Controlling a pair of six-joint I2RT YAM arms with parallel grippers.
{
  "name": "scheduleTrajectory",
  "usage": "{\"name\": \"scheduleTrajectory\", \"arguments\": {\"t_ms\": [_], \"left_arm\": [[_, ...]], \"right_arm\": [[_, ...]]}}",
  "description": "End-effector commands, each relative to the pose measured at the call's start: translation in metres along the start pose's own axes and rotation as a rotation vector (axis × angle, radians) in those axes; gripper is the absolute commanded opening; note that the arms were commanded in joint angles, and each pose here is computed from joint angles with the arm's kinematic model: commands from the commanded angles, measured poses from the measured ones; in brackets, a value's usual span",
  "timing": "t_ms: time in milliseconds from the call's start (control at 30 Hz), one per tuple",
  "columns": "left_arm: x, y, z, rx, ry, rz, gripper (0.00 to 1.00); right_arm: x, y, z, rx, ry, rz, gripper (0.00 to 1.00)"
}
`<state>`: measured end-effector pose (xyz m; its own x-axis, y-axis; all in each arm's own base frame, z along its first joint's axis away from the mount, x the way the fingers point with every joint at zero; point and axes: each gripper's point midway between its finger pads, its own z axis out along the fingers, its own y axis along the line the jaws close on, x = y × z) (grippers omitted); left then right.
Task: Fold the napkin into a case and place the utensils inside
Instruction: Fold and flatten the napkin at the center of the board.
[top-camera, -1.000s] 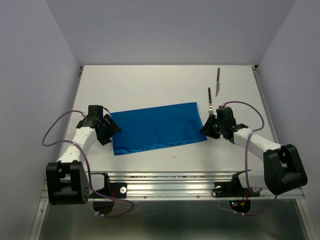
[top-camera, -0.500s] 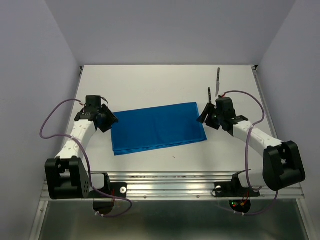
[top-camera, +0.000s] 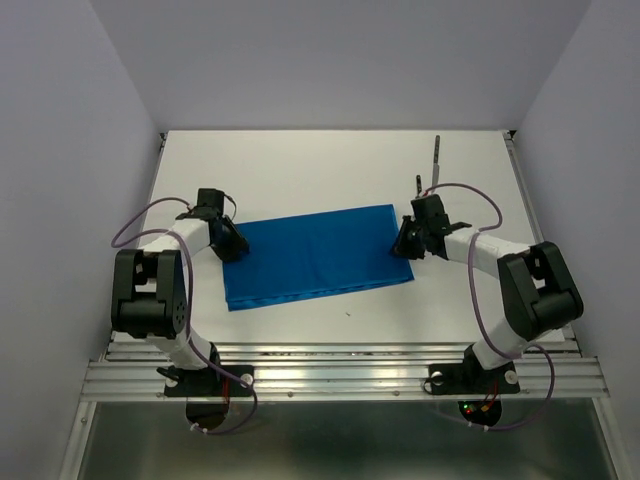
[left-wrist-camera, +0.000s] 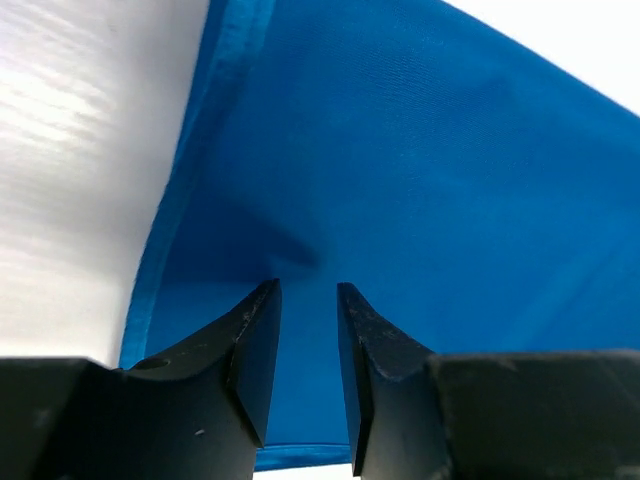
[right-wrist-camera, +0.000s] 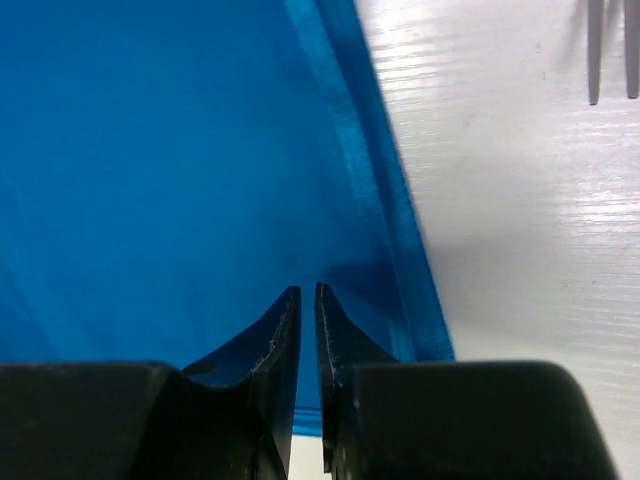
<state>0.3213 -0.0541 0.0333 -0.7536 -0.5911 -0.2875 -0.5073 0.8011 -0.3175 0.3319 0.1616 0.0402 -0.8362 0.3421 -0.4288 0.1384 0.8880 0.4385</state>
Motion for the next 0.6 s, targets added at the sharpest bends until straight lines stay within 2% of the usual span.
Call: {"name": "scheduleTrajectory", "arguments": {"t_ms": [0, 300, 400, 567], "left_arm": [[-0.012, -0.022, 0.006, 0.046, -0.018, 0.049, 0.40], [0.005, -0.055, 0.035, 0.059, 0.069, 0.154, 0.41], [0.006, -0.071, 0.037, 0.069, 0.072, 0.188, 0.41], [-0.014, -0.085, 0.019, 0.064, 0.001, 0.221, 0.43]], "right_arm": [[-0.013, -0.008, 0.008, 0.067, -0.052, 0.006, 0.17], [0.007, -0.053, 0.000, 0.241, -0.078, 0.075, 0.14], [0.005, -0.058, -0.007, 0.267, -0.106, 0.081, 0.14], [-0.016, -0.055, -0.018, 0.292, -0.164, 0.053, 0.14]]}}
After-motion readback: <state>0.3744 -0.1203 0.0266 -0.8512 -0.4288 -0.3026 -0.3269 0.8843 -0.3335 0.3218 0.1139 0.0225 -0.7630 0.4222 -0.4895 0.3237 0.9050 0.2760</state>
